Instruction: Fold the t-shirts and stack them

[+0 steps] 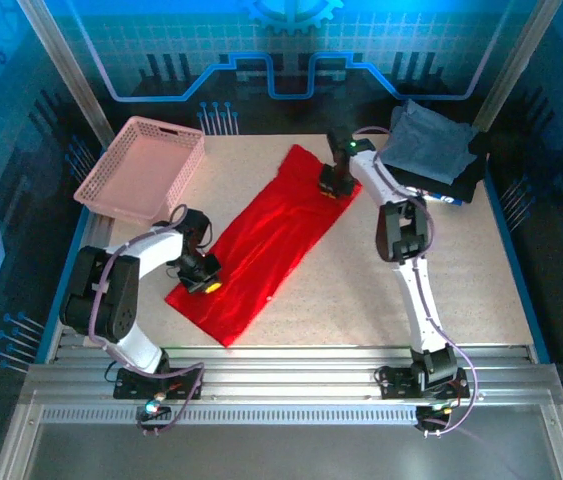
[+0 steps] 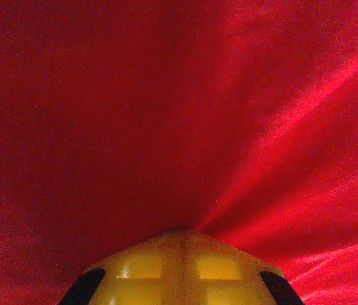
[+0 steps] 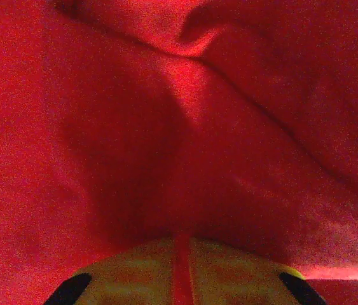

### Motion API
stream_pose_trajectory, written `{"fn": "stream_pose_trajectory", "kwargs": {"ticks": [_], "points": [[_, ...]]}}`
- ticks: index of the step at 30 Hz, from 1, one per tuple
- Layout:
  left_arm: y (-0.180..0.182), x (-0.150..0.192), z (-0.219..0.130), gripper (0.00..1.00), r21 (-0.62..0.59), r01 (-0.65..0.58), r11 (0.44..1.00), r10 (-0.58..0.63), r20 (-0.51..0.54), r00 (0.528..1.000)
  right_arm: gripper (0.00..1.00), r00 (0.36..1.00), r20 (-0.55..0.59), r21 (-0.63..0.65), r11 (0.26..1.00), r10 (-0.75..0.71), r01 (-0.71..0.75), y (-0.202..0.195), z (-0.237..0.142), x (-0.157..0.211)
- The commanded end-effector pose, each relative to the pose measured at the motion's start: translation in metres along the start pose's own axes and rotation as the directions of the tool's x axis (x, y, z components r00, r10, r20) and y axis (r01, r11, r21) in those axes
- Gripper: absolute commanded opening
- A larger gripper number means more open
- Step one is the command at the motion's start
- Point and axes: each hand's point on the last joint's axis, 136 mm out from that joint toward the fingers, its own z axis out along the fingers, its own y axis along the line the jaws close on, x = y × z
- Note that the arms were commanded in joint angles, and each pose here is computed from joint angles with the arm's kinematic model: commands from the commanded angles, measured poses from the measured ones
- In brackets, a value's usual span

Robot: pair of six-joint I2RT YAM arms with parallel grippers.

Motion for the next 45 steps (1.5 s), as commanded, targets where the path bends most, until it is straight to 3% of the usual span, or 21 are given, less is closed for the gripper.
{"fn": "stream_pose_trajectory", "kwargs": {"ticks": [1,4,8,11,13,17,21,25,28,34,38,41,45], "points": [[-0.024,0.034,0.010,0.00,0.039,0.027,0.999,-0.023,-0.112,0.993,0.20,1.000,-0.023,-0.152,0.988,0.008,-0.011,0.026,0.022,-0.008],[-0.078,0.044,-0.014,0.01,0.167,-0.053,0.985,0.070,-0.099,0.993,0.28,0.999,0.038,-0.364,0.931,0.037,-0.021,0.069,0.001,-0.034],[-0.124,0.045,-0.069,0.09,0.306,-0.133,0.943,0.145,-0.018,0.989,0.43,0.990,0.132,-0.507,0.855,-0.045,0.106,0.112,-0.072,-0.046],[-0.138,0.033,-0.104,0.14,0.353,-0.189,0.916,0.182,0.055,0.982,0.49,0.978,0.171,-0.488,0.852,-0.122,0.192,0.116,-0.131,-0.036],[-0.137,0.014,-0.117,0.15,0.361,-0.207,0.909,0.182,0.101,0.978,0.49,0.965,0.197,-0.399,0.884,-0.176,0.243,0.106,-0.165,-0.022],[-0.130,-0.028,-0.127,0.15,0.327,-0.253,0.911,0.197,0.193,0.961,0.48,0.970,0.153,-0.273,0.936,-0.186,0.223,0.071,-0.191,0.022],[-0.128,-0.052,-0.111,0.10,0.248,-0.318,0.915,0.271,0.206,0.940,0.42,0.986,0.099,-0.238,0.959,-0.132,0.152,0.046,-0.179,0.080],[-0.113,-0.053,-0.070,0.04,0.201,-0.310,0.929,0.290,0.121,0.949,0.36,0.998,0.002,-0.231,0.971,-0.070,0.069,0.030,-0.130,0.125],[-0.091,-0.046,-0.043,0.03,0.167,-0.275,0.947,0.265,0.080,0.961,0.30,0.997,-0.026,-0.189,0.979,-0.078,0.071,0.022,-0.093,0.136],[-0.068,-0.024,-0.015,0.03,0.161,-0.214,0.963,0.208,0.051,0.977,0.26,0.996,-0.040,-0.139,0.987,-0.084,0.077,0.022,-0.051,0.132],[-0.063,-0.004,0.004,0.02,0.132,-0.221,0.966,0.221,0.011,0.975,0.22,0.994,-0.092,-0.011,0.999,-0.051,0.050,0.002,-0.026,0.125],[-0.071,0.015,0.019,0.02,0.119,-0.254,0.960,0.258,-0.020,0.966,0.22,0.993,-0.114,0.091,0.996,0.005,0.006,-0.019,-0.012,0.114],[-0.091,0.038,0.037,0.02,0.140,-0.265,0.954,0.276,-0.067,0.959,0.22,0.994,-0.097,0.109,0.993,0.044,-0.033,-0.028,0.000,0.095]]}}
